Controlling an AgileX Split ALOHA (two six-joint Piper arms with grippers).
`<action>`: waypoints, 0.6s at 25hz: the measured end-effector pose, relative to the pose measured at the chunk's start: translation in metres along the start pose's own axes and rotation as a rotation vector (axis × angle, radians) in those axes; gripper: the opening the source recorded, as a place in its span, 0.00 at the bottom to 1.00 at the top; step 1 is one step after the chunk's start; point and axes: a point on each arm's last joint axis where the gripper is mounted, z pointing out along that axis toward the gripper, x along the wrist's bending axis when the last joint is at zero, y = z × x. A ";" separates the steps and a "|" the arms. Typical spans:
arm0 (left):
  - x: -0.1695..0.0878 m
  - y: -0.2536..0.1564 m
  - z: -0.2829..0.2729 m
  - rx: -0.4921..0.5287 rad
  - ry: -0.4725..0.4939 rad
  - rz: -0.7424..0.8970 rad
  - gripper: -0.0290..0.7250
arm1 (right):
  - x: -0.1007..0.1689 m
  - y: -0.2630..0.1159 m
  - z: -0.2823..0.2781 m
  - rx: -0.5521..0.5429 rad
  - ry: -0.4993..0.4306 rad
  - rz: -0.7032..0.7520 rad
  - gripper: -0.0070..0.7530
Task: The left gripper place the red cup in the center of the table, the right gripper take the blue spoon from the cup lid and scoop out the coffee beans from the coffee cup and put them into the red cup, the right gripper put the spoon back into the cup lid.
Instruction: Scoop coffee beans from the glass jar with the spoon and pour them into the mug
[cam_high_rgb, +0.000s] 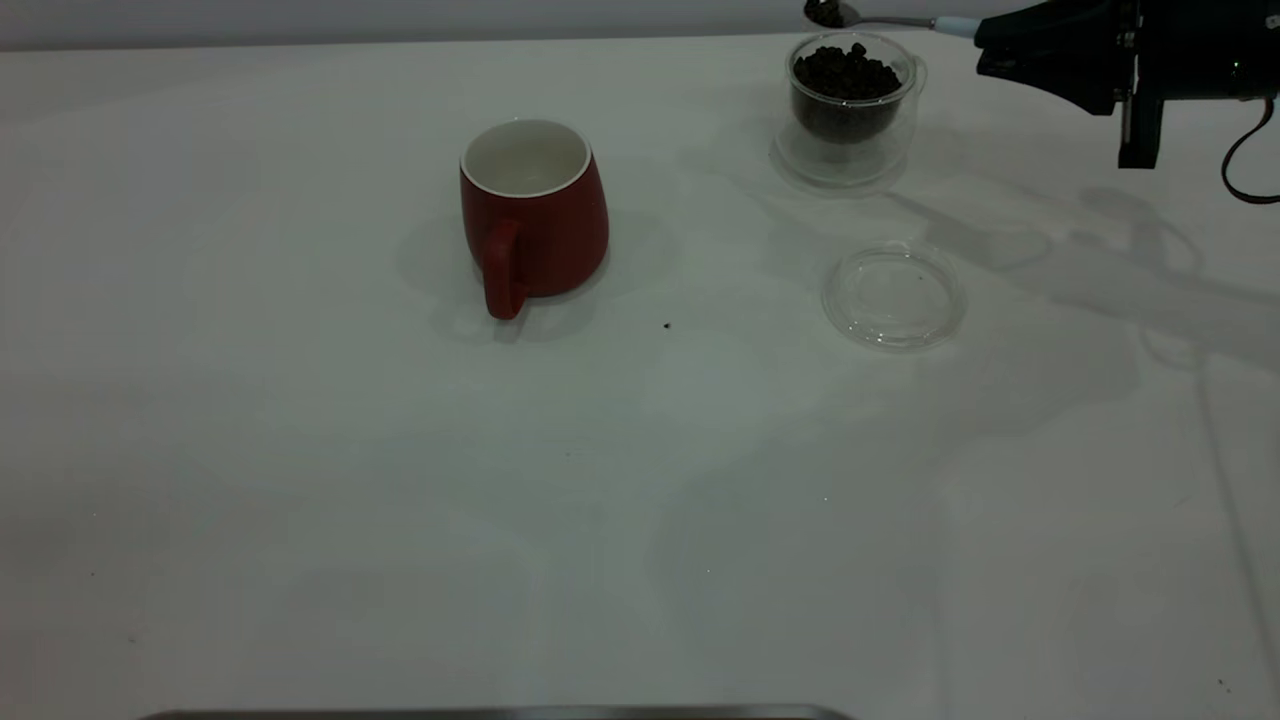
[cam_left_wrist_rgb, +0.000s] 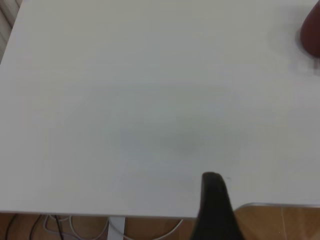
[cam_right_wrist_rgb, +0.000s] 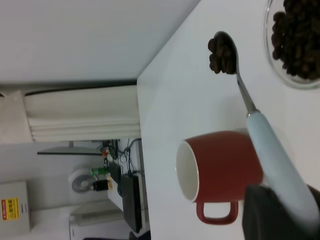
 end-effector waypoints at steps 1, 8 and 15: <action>0.000 0.000 0.000 0.000 0.000 0.000 0.82 | 0.001 -0.002 0.003 0.010 0.000 -0.003 0.14; 0.000 0.000 0.000 0.000 0.000 0.007 0.82 | 0.015 -0.025 0.038 0.108 0.010 -0.035 0.14; 0.000 0.000 0.000 0.000 0.000 0.007 0.82 | 0.031 -0.053 0.074 0.187 0.033 -0.053 0.14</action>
